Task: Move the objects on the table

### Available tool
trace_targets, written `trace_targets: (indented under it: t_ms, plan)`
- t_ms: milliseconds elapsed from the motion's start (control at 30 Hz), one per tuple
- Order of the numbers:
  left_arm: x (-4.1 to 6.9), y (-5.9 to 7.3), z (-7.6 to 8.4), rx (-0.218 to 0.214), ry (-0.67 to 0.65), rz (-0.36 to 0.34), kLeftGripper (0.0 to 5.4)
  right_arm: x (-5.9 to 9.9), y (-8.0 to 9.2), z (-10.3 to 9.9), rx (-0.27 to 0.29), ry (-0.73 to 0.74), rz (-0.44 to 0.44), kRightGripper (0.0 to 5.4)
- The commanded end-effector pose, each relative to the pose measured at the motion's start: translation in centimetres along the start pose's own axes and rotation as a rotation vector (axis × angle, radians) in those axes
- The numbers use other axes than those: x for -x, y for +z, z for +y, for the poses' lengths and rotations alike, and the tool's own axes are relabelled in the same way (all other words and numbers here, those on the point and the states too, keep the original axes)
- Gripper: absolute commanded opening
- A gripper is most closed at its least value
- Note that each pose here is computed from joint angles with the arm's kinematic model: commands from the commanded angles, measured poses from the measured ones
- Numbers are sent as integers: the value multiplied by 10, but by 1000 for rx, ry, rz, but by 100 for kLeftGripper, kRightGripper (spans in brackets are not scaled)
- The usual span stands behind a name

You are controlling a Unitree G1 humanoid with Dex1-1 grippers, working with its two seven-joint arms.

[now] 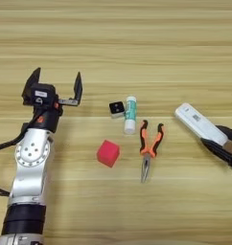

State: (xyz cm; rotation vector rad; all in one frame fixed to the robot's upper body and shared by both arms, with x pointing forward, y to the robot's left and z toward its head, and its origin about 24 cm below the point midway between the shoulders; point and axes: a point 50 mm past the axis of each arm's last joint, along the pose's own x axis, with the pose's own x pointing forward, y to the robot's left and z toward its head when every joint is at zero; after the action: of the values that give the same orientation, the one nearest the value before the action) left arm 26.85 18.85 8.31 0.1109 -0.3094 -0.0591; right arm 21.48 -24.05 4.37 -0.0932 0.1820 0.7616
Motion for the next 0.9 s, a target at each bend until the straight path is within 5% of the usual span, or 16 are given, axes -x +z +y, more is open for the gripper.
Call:
trace_targets:
  t_ms: [33, 467, 900]
  plan:
    - [-1, 2, -1, -2, -19, -11, 540, 10, 9, 4, 49, 60, -12, 291]
    - [-1, 3, -1, 0, -31, -14, 540, 33, 9, 32, 43, 310, 51, 291]
    - [-2, 4, -1, 0, -38, -18, 540, 63, -13, 47, -15, 394, 192, 291]
